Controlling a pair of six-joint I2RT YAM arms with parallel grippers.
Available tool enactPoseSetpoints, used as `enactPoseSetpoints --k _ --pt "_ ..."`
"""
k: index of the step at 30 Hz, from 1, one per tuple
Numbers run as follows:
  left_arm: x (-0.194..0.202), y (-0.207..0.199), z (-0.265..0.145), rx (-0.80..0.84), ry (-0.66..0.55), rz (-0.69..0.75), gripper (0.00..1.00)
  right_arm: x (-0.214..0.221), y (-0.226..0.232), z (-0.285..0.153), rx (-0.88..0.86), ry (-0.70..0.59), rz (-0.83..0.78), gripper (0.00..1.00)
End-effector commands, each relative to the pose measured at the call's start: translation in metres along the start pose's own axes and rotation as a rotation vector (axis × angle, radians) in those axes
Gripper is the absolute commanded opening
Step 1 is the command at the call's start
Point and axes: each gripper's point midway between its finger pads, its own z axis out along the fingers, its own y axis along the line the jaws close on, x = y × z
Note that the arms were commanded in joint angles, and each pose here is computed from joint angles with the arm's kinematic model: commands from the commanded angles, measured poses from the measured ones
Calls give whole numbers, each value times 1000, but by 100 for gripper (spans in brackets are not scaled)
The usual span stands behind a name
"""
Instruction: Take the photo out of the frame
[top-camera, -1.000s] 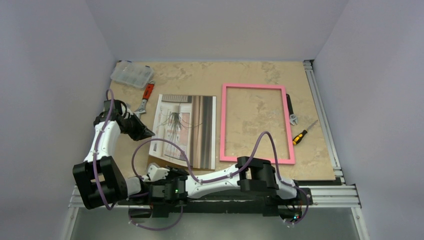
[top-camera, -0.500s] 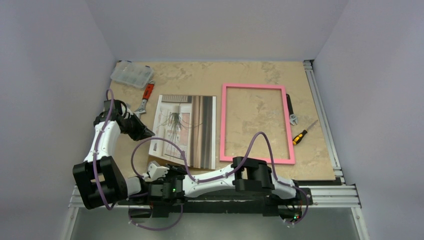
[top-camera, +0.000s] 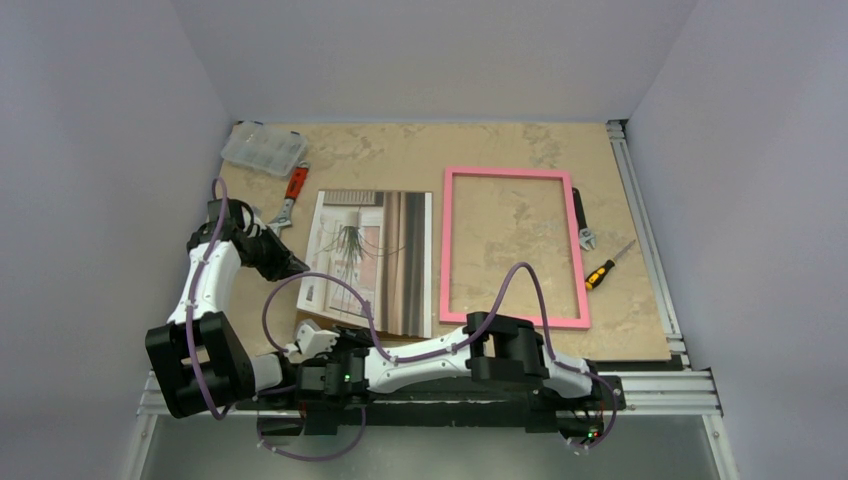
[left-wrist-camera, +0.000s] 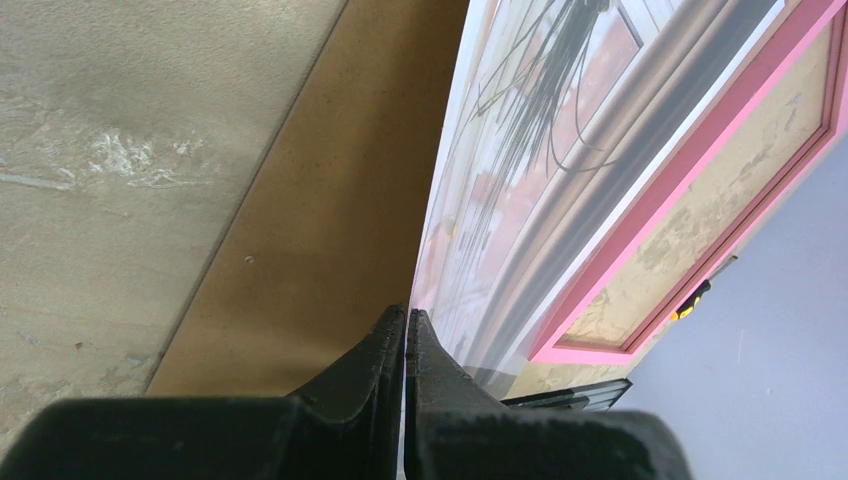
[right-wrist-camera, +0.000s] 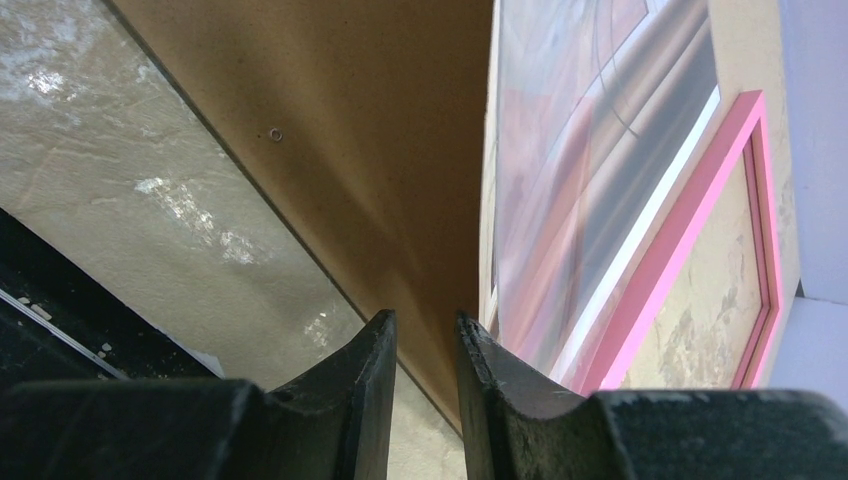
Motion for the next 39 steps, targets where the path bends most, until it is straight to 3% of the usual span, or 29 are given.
enactPoseSetpoints --k 1,39 --pt "-9 -10 -6 18 -23 42 0 -24 -24 -18 3 -46 101 26" --pt "-13 -7 -1 5 -19 33 0 -26 -10 -29 -80 -60 89 36"
